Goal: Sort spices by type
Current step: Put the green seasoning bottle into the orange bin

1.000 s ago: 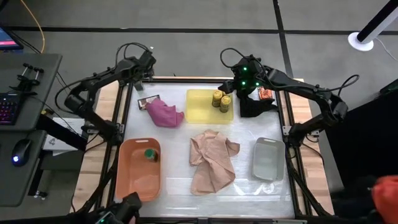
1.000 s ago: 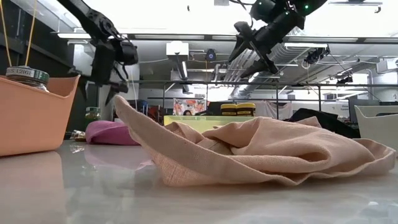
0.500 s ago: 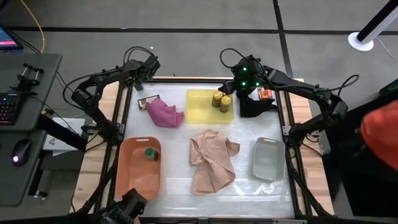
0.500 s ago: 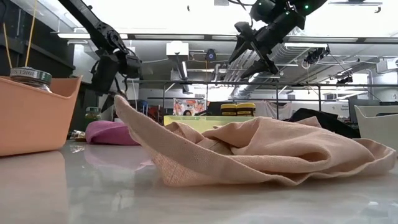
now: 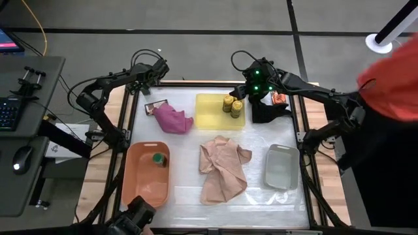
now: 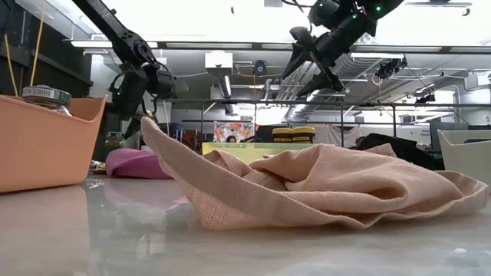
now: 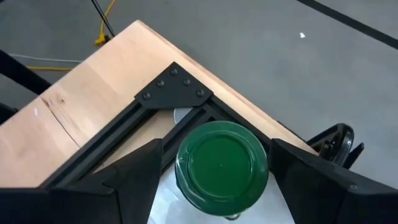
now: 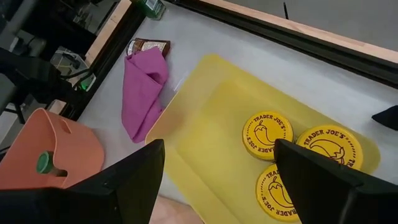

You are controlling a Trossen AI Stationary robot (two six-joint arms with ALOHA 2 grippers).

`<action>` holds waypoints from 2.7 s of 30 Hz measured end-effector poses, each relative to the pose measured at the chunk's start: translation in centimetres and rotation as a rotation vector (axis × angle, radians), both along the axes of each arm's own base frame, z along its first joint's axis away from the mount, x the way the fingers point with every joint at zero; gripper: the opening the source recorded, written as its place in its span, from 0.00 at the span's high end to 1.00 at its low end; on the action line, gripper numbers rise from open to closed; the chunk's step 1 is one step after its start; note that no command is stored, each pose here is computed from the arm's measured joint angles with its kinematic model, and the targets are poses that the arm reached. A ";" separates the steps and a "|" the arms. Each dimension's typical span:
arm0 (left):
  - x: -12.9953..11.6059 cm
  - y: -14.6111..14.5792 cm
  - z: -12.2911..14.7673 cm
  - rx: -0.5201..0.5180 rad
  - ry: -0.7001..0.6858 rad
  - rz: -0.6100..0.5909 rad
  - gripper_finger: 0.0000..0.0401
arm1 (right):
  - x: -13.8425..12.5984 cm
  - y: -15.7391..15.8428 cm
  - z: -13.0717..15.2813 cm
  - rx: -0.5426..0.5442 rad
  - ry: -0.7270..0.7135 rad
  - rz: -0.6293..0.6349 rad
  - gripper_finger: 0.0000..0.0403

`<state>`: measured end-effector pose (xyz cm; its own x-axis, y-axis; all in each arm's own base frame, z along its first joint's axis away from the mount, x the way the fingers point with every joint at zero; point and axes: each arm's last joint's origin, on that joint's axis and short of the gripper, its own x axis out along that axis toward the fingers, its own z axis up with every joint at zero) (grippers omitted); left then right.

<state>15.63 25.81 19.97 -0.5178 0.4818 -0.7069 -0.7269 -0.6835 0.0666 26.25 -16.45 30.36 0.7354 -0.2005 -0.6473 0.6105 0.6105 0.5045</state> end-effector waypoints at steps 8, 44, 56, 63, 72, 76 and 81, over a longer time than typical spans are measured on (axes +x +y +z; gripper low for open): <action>0.0 0.1 -0.2 0.017 -0.037 0.044 0.43 | 0.0 0.0 0.0 -0.017 0.005 0.015 0.26; 0.1 -4.1 6.7 -0.002 0.032 -0.375 0.59 | 0.0 0.0 0.0 -0.055 0.014 0.049 0.26; 1.5 -10.6 11.5 0.039 -0.106 -0.842 0.59 | 0.0 0.2 0.2 -0.054 -0.010 0.099 0.26; 2.4 -16.2 13.6 0.035 -0.280 -1.202 0.59 | 0.2 0.4 0.4 -0.038 -0.064 0.206 0.26; 1.2 -22.8 15.7 -0.013 -0.492 -1.616 0.59 | 1.9 3.9 1.1 0.041 -0.154 0.395 0.26; -0.1 -25.6 15.8 -0.122 -0.545 -1.766 0.59 | 3.0 7.2 1.4 0.058 -0.152 0.432 0.26; -1.8 -29.0 15.9 -0.236 -0.566 -1.979 0.59 | 3.8 11.3 1.9 0.078 -0.146 0.414 0.26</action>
<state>13.86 -3.17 35.89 0.7200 -0.1118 -0.6849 -0.2745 0.8606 -0.4290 30.05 -5.17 32.31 0.8281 0.1758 -0.5323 0.2413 0.7453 0.6216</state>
